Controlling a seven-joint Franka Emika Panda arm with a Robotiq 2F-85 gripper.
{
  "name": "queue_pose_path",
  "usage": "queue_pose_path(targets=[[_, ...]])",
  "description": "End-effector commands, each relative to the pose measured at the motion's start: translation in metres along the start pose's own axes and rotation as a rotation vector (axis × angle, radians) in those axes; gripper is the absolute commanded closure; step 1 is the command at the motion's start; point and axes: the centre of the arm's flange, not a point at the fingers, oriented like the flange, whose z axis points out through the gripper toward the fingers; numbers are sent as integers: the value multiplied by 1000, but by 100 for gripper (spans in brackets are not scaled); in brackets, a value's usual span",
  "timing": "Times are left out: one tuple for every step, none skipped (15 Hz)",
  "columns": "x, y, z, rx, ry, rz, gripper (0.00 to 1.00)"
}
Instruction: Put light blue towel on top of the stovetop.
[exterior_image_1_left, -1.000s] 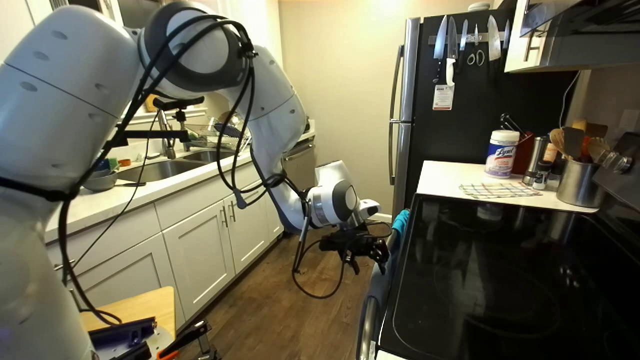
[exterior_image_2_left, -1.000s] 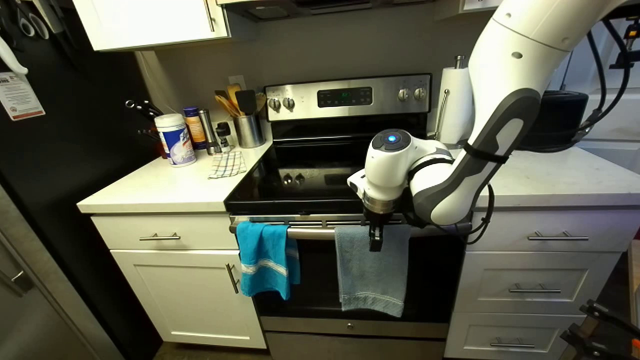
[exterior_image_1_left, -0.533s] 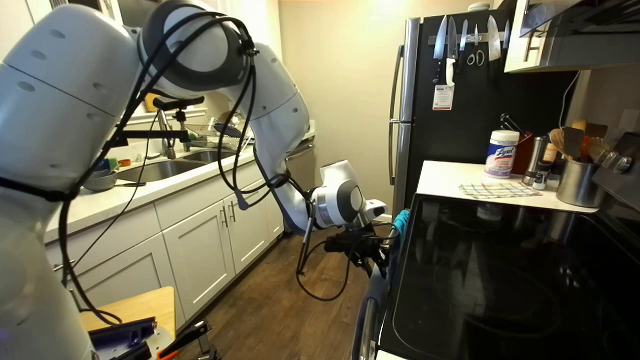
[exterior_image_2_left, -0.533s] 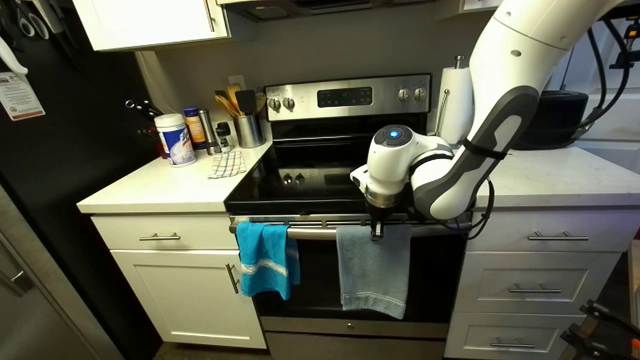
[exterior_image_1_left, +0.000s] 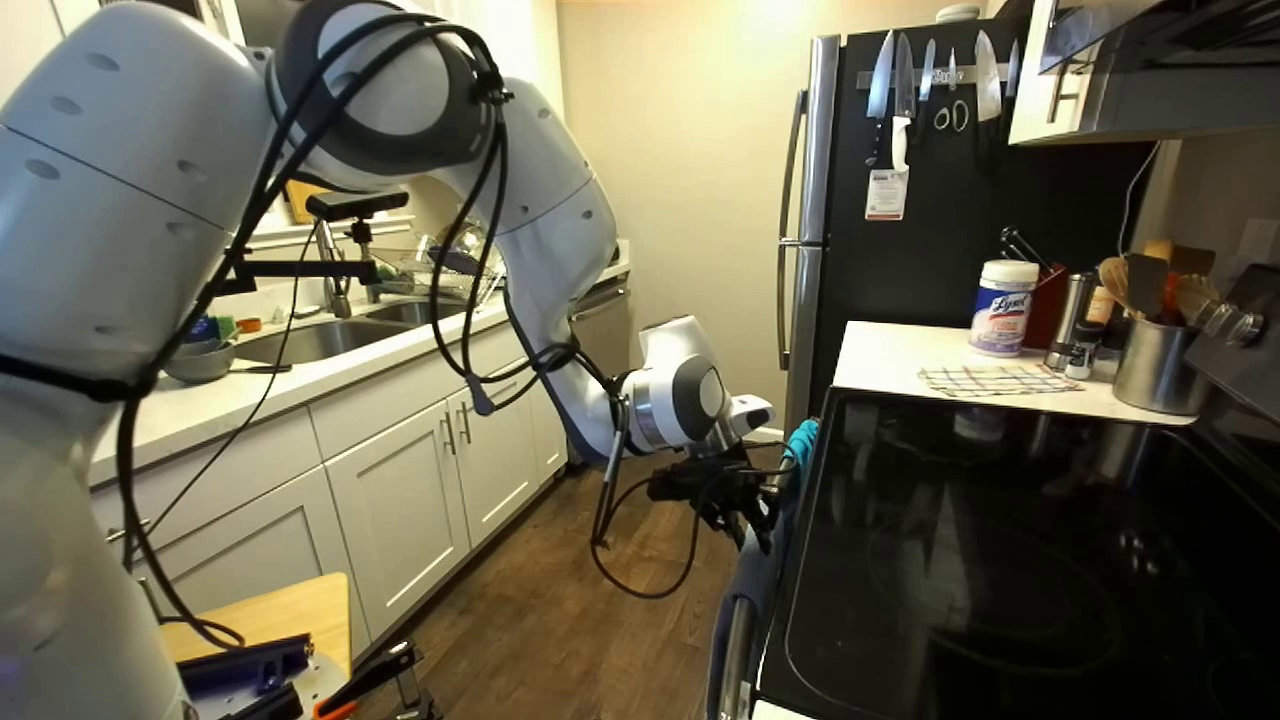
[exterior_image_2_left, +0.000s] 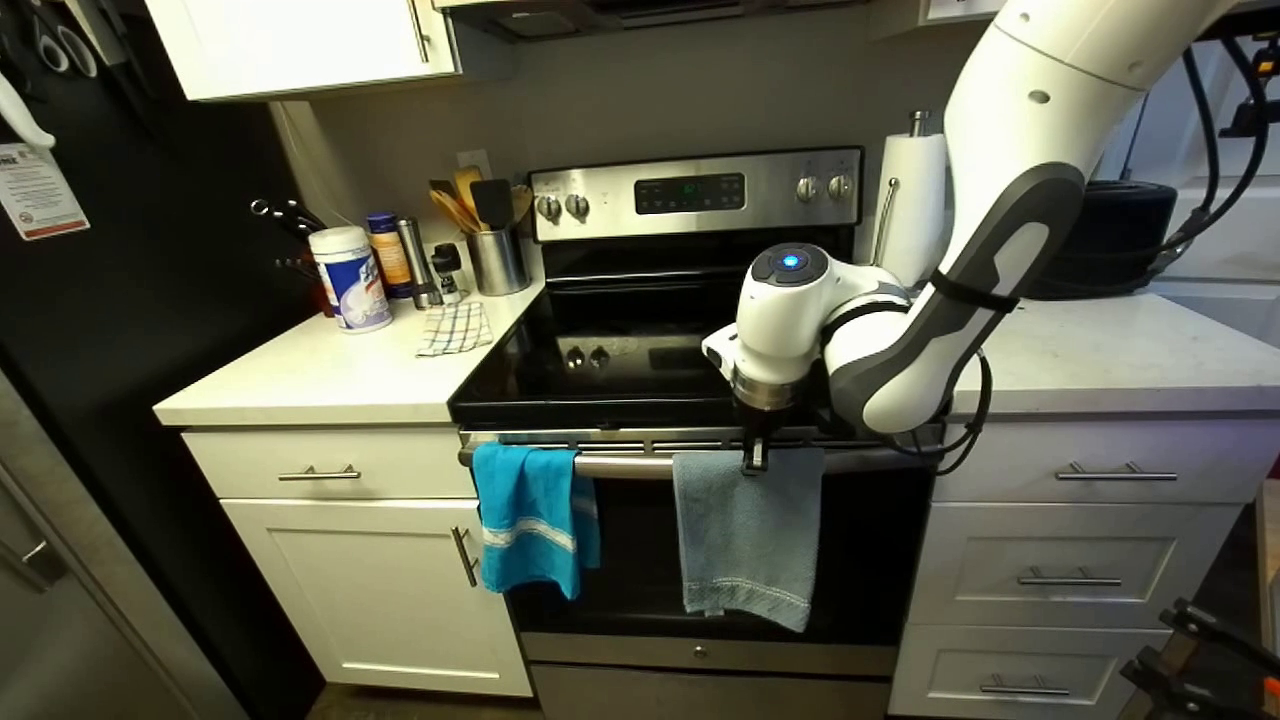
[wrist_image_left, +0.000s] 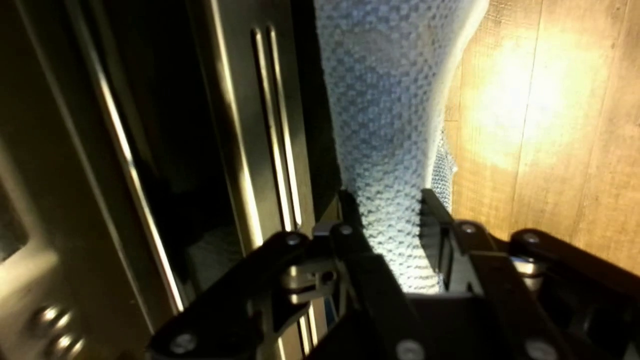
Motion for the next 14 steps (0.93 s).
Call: queue_pose_path(targets=[[-25, -15, -46, 28, 29, 20, 92], [-28, -18, -55, 30, 34, 22, 92], [-30, -21, -62, 32, 35, 23, 92], [-31, -23, -68, 36, 36, 23, 92], [-31, -25, -73, 39, 35, 24, 92], [-32, -26, -76, 38, 34, 27, 92], [-32, -27, -80, 42, 34, 29, 92], [-31, -26, -82, 41, 33, 35, 42], [-31, -26, -84, 39, 31, 44, 41], [-28, -24, -85, 39, 31, 47, 35], [-26, -22, -85, 39, 30, 50, 30], [-24, -20, -85, 39, 31, 54, 23], [-23, -19, -84, 41, 32, 57, 16], [-20, -15, -81, 45, 33, 62, 11]])
